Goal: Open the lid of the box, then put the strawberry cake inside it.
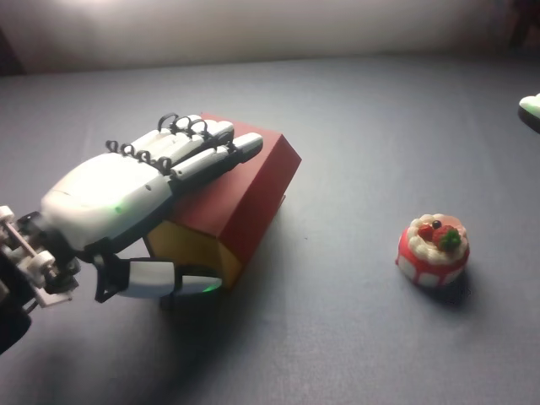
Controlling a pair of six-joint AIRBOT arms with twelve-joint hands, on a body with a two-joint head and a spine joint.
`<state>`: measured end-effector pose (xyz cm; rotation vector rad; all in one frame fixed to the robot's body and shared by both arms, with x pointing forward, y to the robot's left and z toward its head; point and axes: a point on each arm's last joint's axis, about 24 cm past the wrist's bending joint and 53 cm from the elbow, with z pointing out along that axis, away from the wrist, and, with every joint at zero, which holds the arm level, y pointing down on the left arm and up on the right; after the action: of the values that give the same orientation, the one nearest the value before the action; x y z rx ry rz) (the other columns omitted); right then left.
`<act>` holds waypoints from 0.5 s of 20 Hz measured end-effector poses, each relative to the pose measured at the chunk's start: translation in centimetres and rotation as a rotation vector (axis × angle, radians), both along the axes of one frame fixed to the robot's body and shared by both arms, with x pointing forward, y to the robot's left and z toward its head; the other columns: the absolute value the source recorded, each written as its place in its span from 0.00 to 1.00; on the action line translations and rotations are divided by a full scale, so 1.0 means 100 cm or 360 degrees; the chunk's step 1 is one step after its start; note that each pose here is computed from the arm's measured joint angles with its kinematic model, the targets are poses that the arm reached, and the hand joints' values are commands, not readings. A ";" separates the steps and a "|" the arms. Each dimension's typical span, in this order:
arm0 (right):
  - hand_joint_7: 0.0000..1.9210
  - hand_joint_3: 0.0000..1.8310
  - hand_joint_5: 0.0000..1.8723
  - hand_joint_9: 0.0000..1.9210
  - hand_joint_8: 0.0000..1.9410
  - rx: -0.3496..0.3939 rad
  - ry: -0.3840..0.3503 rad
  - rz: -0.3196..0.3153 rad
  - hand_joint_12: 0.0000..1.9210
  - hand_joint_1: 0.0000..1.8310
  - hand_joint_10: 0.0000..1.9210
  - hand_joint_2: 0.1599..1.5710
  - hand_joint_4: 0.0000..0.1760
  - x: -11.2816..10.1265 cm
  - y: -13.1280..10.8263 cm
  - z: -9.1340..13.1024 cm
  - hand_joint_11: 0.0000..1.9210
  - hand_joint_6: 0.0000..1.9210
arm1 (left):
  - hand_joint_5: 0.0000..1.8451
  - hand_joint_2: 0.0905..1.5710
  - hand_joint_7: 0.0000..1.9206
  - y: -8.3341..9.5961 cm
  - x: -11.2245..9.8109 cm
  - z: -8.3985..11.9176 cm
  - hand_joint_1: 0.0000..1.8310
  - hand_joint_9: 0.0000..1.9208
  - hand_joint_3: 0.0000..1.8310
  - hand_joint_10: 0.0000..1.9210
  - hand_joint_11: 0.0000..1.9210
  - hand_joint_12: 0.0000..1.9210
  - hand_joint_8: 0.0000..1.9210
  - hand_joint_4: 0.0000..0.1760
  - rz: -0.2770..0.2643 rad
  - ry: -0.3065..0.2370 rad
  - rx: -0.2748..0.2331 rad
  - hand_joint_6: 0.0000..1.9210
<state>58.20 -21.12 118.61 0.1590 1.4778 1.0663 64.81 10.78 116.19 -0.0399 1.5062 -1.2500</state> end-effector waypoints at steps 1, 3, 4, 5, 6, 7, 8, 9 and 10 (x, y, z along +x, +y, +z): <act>0.00 0.00 0.00 0.00 0.00 0.0003 0.0002 -0.0005 0.00 0.27 0.00 0.83 0.00 0.001 0.000 -0.001 0.00 0.00 | 0.00 0.62 0.00 -0.002 0.002 -0.004 0.47 0.00 0.00 0.00 0.00 0.00 0.00 1.00 0.0002 0.0016 -0.0001 0.00; 0.00 0.00 0.00 0.00 0.00 0.0007 0.0020 -0.0017 0.00 0.28 0.00 0.83 0.00 0.002 -0.001 -0.004 0.00 0.00 | 0.00 0.63 0.00 -0.006 0.005 -0.012 0.48 0.00 0.00 0.00 0.00 0.00 0.00 1.00 0.0005 0.0047 0.0002 0.00; 0.00 0.00 0.00 0.00 0.00 0.0003 0.0027 -0.0017 0.00 0.28 0.00 0.83 0.00 0.002 -0.001 -0.006 0.00 0.00 | 0.00 0.63 0.00 -0.007 0.008 -0.010 0.49 0.00 0.00 0.00 0.00 0.00 0.00 1.00 0.0014 0.0054 -0.0022 0.00; 0.00 0.00 0.00 0.00 0.00 0.0001 0.0028 -0.0015 0.00 0.29 0.00 0.83 0.00 0.002 -0.001 -0.006 0.00 0.00 | 0.00 0.62 0.00 -0.009 0.010 -0.010 0.52 0.00 0.00 0.00 0.00 0.00 0.00 1.00 0.0018 0.0058 -0.0030 0.00; 0.00 0.00 0.00 0.00 0.00 0.0000 0.0026 -0.0009 0.00 0.29 0.00 0.83 0.00 0.002 0.000 -0.006 0.00 0.00 | 0.00 0.63 0.00 -0.010 0.010 -0.011 0.51 0.00 0.00 0.00 0.00 0.00 0.00 1.00 0.0022 0.0063 -0.0044 0.00; 0.00 0.00 0.00 0.00 0.00 0.0000 0.0032 -0.0012 0.00 0.28 0.00 0.84 0.00 0.002 0.000 -0.007 0.00 0.00 | 0.00 0.64 0.00 -0.010 0.013 -0.011 0.52 0.00 0.00 0.00 0.00 0.00 0.00 1.00 0.0026 0.0055 -0.0041 0.00; 0.00 0.00 0.00 0.00 0.00 0.0005 0.0034 -0.0017 0.00 0.28 0.00 0.84 0.00 0.002 -0.001 -0.007 0.00 0.00 | 0.00 0.65 0.00 -0.010 0.014 -0.010 0.50 0.00 0.00 0.00 0.00 0.00 0.00 1.00 0.0031 0.0061 -0.0048 0.00; 0.00 0.00 0.00 0.00 0.00 0.0003 0.0033 -0.0017 0.00 0.28 0.00 0.84 0.00 0.003 -0.001 -0.007 0.00 0.00 | 0.00 0.67 0.00 -0.010 0.015 -0.010 0.48 0.00 0.01 0.00 0.00 0.00 0.00 1.00 0.0034 0.0065 -0.0052 0.00; 0.00 0.00 0.00 0.00 0.00 0.0001 0.0033 -0.0017 0.00 0.27 0.00 0.84 0.00 0.003 -0.001 -0.007 0.00 0.00 | 0.00 0.68 0.00 -0.011 0.016 -0.010 0.48 0.00 0.01 0.00 0.00 0.00 0.00 1.00 0.0039 0.0063 -0.0063 0.00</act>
<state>58.50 -21.25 117.89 0.1788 1.4933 1.0593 66.44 9.63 115.15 -0.1094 1.5105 -1.2656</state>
